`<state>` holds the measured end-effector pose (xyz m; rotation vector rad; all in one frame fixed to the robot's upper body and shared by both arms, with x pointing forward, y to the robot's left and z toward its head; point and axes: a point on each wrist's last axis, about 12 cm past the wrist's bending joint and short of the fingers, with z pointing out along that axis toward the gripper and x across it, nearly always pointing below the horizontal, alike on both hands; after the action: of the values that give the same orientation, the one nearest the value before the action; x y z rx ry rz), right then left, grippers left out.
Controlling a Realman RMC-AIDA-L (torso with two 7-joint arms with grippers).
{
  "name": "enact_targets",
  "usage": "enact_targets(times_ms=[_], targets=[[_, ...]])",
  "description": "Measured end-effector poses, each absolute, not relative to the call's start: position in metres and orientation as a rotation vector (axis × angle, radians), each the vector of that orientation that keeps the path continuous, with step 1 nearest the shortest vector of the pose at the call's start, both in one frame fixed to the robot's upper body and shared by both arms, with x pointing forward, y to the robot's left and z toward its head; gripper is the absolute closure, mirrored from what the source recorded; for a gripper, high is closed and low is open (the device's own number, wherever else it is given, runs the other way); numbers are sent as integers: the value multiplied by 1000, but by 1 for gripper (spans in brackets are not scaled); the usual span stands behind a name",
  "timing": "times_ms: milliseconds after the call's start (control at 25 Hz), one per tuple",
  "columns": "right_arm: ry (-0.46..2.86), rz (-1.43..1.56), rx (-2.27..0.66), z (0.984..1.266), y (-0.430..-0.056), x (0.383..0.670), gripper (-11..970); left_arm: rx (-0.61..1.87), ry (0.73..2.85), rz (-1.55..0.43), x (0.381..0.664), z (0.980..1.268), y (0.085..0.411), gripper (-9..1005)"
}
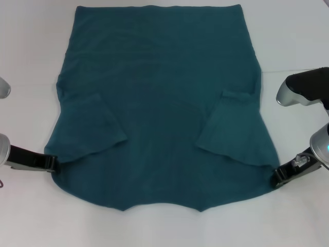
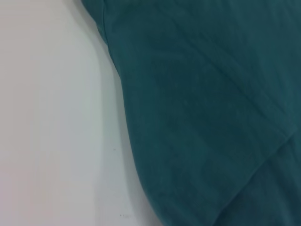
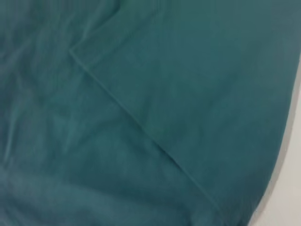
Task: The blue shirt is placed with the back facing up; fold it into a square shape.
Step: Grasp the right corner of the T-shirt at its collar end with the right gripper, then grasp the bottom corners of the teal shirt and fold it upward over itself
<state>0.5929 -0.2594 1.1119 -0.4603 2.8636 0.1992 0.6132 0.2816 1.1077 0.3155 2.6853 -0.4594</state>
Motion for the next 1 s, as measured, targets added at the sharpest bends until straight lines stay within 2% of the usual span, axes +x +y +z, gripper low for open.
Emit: enact_targets(times_ms=[400,680,1000], targets=[[2839,199,-481,1115,-259,596,864,311,2688,-467,612,1106,282,972],[2797,268,-592,1132,-255,592,894,324,2715,-490,609,1108,284,972],[2840,269,-883,1164,-247,577,895,331,2784,-589,602,1120,293,972]])
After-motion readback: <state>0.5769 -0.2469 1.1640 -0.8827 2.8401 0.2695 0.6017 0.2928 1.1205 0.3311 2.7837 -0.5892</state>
